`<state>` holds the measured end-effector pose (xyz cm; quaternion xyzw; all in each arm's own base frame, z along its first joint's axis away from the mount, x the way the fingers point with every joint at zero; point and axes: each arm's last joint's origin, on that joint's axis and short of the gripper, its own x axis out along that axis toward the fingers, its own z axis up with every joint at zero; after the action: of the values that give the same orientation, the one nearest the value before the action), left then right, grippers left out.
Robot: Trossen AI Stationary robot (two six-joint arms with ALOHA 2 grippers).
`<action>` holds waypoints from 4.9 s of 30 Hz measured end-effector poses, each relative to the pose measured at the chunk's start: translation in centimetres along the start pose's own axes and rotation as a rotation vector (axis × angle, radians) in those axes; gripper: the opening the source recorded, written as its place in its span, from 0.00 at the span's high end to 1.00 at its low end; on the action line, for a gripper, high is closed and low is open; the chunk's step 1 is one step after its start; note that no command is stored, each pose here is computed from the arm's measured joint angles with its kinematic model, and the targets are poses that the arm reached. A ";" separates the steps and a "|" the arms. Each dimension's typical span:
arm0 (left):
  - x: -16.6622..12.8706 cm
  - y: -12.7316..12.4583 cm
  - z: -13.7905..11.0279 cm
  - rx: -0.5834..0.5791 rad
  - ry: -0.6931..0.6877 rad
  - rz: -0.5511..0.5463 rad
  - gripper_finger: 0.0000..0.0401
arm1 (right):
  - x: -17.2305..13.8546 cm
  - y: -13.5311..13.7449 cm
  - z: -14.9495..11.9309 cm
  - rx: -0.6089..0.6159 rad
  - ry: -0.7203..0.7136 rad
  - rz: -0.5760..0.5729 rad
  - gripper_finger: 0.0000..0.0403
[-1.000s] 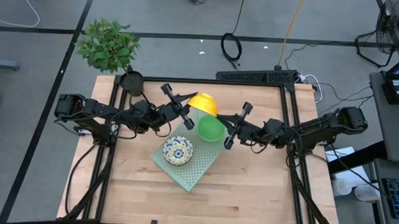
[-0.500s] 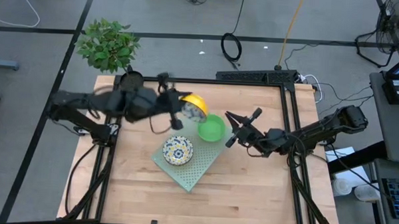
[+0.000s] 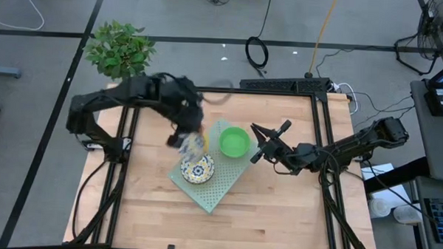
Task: Pick & Place Mini bowls
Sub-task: Stack the patterned bowl on the patterned bowl on the shelf, then return to Home Position
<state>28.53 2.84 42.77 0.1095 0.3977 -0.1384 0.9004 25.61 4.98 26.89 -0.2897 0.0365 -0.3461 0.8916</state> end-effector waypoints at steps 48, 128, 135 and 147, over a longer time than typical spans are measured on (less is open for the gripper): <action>12.3 1.7 -1.7 -0.384 0.403 -0.220 0.78 | 0.0 0.1 -0.1 -0.003 0.007 0.004 0.96; 7.9 -11.0 -27.6 -0.134 -0.915 0.066 0.77 | -11.2 -4.6 -13.9 0.498 -0.062 0.776 0.96; 7.9 -11.0 -27.6 -0.134 -0.916 0.066 0.77 | -11.2 -4.6 -13.9 0.524 -0.042 0.781 0.96; 7.9 -11.0 -27.6 -0.134 -0.916 0.066 0.77 | -11.2 -4.6 -13.9 0.514 -0.052 0.779 0.96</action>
<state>11.03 -0.26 17.73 -0.0089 -0.0364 -0.1177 0.9923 10.67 2.60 16.32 -0.0325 0.0334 0.0239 0.9986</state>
